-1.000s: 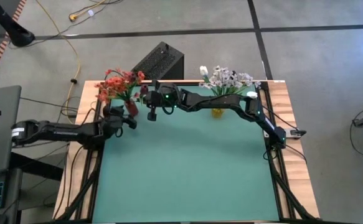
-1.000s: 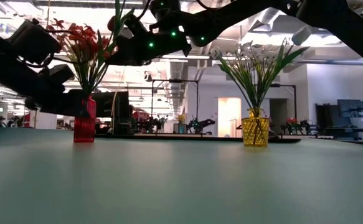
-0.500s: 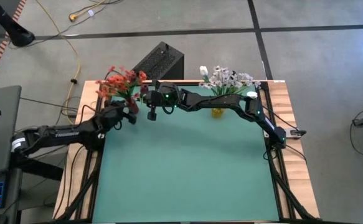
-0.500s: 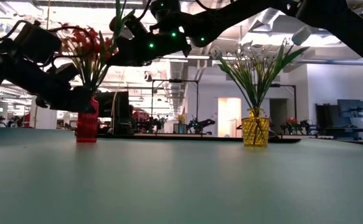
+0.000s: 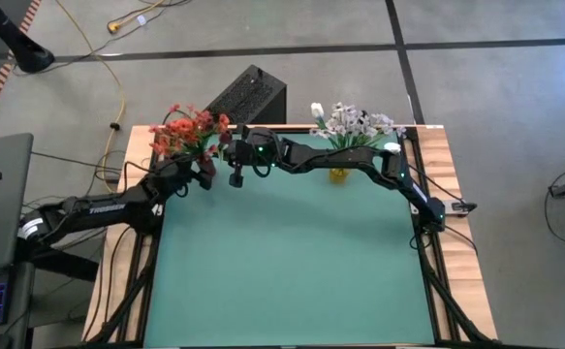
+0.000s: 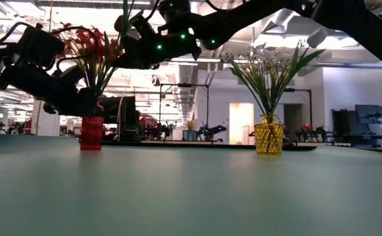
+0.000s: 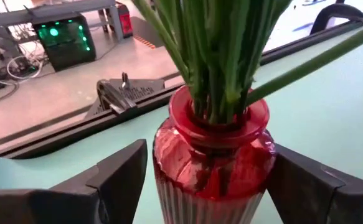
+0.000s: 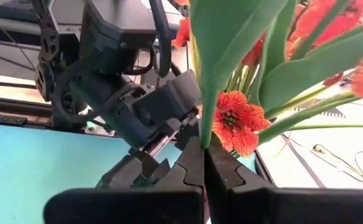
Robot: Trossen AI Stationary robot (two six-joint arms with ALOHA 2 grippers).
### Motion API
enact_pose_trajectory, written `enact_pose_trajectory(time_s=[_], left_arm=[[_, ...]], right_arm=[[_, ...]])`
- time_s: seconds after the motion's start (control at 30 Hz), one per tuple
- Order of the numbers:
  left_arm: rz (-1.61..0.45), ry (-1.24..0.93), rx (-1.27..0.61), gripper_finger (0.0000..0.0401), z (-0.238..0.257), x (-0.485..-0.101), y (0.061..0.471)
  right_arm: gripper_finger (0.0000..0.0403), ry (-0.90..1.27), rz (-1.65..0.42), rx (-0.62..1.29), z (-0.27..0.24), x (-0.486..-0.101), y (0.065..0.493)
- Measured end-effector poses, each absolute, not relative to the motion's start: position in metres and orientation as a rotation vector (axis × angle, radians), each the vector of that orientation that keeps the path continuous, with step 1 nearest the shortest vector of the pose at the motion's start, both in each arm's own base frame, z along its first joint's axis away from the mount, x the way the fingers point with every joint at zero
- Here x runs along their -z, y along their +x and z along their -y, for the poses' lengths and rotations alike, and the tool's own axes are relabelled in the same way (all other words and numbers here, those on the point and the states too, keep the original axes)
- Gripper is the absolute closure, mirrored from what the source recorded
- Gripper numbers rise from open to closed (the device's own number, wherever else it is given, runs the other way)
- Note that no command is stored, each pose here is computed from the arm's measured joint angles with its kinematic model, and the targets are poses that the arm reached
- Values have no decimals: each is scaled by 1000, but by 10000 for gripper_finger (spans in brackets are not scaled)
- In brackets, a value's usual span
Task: Sort flowers into vase by color
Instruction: Put the dark red flower into the red flower vase
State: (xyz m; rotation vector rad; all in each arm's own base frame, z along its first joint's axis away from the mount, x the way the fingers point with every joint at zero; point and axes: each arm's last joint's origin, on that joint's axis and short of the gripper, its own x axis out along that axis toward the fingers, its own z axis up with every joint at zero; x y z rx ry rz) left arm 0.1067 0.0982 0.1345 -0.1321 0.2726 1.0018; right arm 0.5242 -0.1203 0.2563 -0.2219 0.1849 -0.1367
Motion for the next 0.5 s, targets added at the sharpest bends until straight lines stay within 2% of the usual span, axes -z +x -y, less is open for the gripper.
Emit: enact_pose_trajectory(time_s=[0.2,0.5], left_arm=[[-251,-112,-977,175,-101,-135,111],[-274,-99,-972,177,-101,-133,112]], right_arm=[[382,-209,-179,129,120,-257,524],[382,-202,-157,164,125,-261,523]])
